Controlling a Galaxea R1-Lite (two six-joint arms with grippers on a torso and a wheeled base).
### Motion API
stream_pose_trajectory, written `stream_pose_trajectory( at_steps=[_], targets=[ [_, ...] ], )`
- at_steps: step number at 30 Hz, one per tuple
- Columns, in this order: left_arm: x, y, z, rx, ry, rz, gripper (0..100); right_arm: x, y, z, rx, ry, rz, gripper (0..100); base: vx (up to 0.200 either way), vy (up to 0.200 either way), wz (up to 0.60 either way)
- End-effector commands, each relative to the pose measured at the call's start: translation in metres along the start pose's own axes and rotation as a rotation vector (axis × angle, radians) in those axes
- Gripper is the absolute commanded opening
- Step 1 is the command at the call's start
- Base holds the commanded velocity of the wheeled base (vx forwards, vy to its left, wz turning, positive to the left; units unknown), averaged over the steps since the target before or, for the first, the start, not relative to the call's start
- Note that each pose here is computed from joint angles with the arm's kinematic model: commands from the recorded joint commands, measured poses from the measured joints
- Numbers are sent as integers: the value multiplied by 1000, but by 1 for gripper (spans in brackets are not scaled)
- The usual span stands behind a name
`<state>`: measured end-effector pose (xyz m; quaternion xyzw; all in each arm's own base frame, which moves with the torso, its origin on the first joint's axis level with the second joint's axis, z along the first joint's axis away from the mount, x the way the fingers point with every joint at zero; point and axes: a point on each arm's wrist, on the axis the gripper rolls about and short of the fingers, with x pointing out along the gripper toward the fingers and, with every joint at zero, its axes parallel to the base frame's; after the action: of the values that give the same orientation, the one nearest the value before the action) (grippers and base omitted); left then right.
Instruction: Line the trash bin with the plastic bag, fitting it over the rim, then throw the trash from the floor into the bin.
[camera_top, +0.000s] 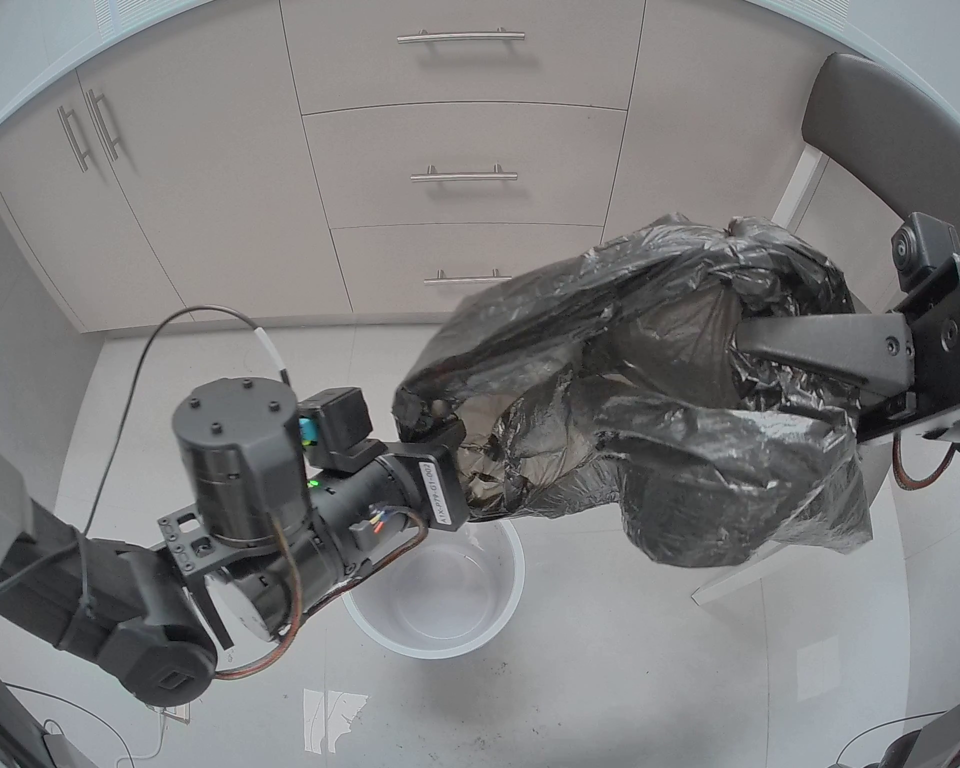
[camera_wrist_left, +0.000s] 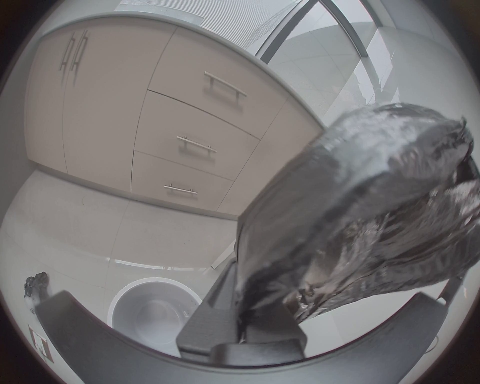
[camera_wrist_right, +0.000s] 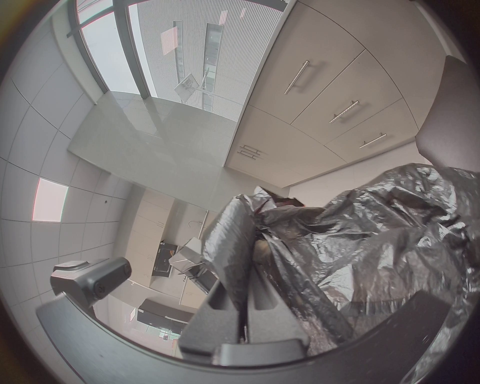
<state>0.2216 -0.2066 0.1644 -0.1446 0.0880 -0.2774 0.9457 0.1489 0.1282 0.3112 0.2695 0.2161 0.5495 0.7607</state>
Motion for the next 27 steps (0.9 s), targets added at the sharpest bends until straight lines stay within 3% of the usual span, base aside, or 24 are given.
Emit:
stream_pose_trajectory(
  at_steps=[1, 5, 15, 20, 21, 24, 27],
  targets=[
    [-57, -1, 31, -44, -91, -47, 0, 13, -15, 1, -1, 16, -42, 0, 0, 0, 0],
    [-96, 4, 38, -42, -65, -52, 0, 27, -22, 0, -3, 8, -94, 0, 0, 0, 0],
    [-133, 8, 44, -127, -4, -52, 0, 48, -24, -13, 29, 80, -77, 0, 0, 0, 0],
    [-140, 12, 35, -185, 31, -62, 0, 66, -33, -21, 86, 91, -133, 0, 0, 0, 0],
    [-140, 13, 33, -257, 56, -84, 0, 76, -37, -23, 137, 83, -168, 0, 0, 0, 0],
    [-140, 13, 31, -329, 97, -123, 0, 87, -36, -26, 236, 97, -173, 0, 0, 0, 0],
    [-139, 14, 28, -357, 123, -145, 0, 93, -34, -36, 269, 129, -171, 0, 0, 0, 0]
  ],
)
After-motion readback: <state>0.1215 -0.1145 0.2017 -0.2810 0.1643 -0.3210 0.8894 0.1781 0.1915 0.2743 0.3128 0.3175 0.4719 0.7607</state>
